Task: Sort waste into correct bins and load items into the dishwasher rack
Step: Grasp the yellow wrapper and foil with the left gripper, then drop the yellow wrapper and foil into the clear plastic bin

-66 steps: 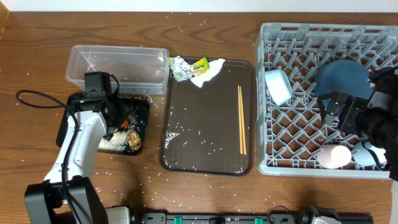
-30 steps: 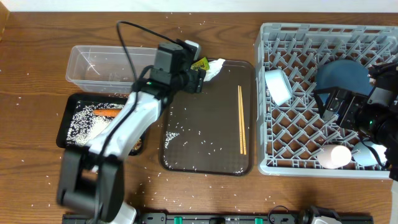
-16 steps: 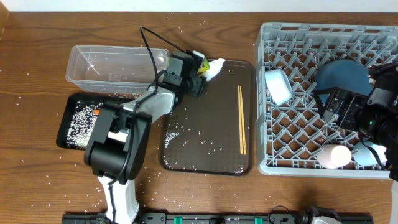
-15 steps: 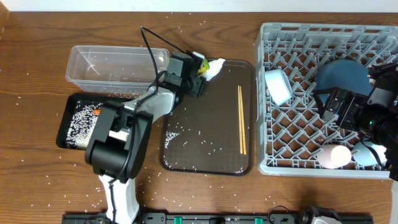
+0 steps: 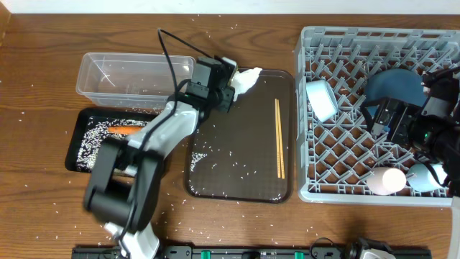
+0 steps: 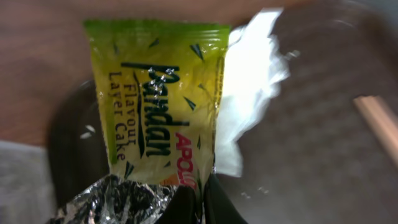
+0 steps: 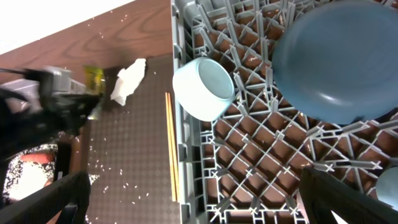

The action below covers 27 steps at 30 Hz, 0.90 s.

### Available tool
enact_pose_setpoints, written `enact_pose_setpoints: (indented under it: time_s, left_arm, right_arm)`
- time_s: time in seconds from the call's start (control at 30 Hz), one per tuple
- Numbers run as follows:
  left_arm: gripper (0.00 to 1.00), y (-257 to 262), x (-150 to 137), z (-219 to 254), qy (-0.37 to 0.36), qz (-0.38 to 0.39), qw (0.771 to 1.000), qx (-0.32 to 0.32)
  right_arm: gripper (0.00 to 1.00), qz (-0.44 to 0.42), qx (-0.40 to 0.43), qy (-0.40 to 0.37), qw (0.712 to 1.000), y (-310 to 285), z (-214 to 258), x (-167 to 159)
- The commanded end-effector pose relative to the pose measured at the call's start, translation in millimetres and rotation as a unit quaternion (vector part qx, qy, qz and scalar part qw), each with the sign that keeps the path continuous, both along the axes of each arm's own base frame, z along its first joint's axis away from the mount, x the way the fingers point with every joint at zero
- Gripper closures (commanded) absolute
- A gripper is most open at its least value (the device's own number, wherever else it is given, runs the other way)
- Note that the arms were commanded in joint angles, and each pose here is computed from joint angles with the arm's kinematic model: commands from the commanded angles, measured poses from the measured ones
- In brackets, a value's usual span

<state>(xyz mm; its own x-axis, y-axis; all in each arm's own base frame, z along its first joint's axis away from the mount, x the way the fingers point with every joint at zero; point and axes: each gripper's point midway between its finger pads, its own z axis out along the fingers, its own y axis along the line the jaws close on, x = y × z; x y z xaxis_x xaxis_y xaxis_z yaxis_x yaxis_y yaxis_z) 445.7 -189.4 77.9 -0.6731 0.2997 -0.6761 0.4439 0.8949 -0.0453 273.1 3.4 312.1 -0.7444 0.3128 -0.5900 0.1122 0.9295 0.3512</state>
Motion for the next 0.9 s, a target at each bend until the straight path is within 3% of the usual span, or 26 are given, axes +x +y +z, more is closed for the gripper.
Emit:
enact_pose_setpoints:
  time_s: [0.0,0.1,0.23,0.43,0.6,0.63,0.73,0.8,0.83,0.87]
  left_arm:
    - [0.94,-2.5,-8.4,44.1,-0.027,-0.003,1.000,-0.015]
    - [0.94,7.2,-14.0,65.8,-0.039,0.008,0.999,-0.011]
    - [0.94,42.5,-1.0,82.9,-0.078,0.073,0.994,0.032]
    - [0.94,92.2,14.7,67.9,-0.078,0.097,0.988,0.094]
    - [0.94,133.0,31.4,67.1,-0.085,0.134,0.984,0.076]
    - [0.86,134.5,33.0,67.4,-0.086,0.132,0.985,0.067]
    - [0.46,129.4,32.4,71.7,-0.086,0.115,0.989,0.042]
    - [0.11,122.8,29.0,77.6,-0.088,0.105,0.990,0.035]
    - [0.02,118.9,27.3,81.7,-0.091,0.101,0.990,0.034]
    - [0.01,114.3,26.1,86.3,-0.096,0.096,0.990,0.032]
  right_arm:
    - [0.01,0.005,0.020,0.005,1.000,3.9,-0.7,2.3]
    - [0.01,0.011,0.028,0.006,1.000,7.0,-0.8,2.8]
    - [0.01,0.011,0.028,0.009,0.999,7.2,-1.7,1.5]
    - [0.01,0.010,0.030,0.020,0.999,8.0,-5.0,-2.6]
    - [0.01,0.012,0.030,0.022,0.999,8.2,-5.8,-3.6]
    - [0.01,0.012,0.030,0.022,0.999,8.1,-5.8,-3.6]
    - [0.01,0.012,0.030,0.022,0.999,8.1,-5.8,-3.6]
    - [0.01,0.012,0.030,0.023,0.999,8.1,-5.9,-3.7]
    - [0.01,0.012,0.030,0.023,0.999,8.2,-6.1,-4.0]
    - [0.01,0.012,0.030,0.023,0.999,8.1,-6.1,-4.0]
